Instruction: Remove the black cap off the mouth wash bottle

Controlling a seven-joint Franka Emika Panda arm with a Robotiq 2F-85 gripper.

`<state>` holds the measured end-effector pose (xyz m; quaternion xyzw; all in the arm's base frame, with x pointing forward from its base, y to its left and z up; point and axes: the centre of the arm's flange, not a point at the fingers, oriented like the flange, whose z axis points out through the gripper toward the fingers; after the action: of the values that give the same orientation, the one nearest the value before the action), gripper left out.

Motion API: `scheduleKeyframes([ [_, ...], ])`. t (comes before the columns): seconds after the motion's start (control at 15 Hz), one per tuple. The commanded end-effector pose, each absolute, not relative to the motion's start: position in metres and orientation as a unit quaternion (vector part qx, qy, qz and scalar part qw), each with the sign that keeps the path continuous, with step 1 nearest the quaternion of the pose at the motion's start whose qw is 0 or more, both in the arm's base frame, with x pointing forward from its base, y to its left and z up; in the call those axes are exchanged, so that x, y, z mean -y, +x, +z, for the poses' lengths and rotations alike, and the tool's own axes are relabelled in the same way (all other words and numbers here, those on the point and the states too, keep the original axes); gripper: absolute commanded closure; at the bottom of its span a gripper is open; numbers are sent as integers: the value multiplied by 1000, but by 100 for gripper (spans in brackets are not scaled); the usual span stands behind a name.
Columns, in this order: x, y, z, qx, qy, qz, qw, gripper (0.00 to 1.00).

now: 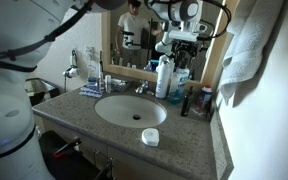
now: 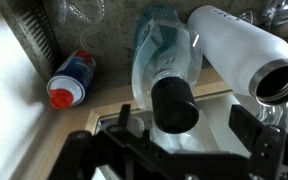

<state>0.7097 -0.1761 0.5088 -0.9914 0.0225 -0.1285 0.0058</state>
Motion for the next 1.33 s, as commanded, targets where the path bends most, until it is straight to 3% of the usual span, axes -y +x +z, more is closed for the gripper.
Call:
scheduleKeyframes([
  [0.0, 181, 735, 511, -19, -991, -130, 10, 0],
  [0.07, 181, 737, 510, -22, -992, -128, 9, 25],
  [0.2, 182, 739, 509, -26, -992, -122, 11, 34],
  [0.6, 181, 729, 520, -36, -996, -77, 12, 80],
  [1.27, 175, 729, 545, -52, -994, -96, -1, 80],
])
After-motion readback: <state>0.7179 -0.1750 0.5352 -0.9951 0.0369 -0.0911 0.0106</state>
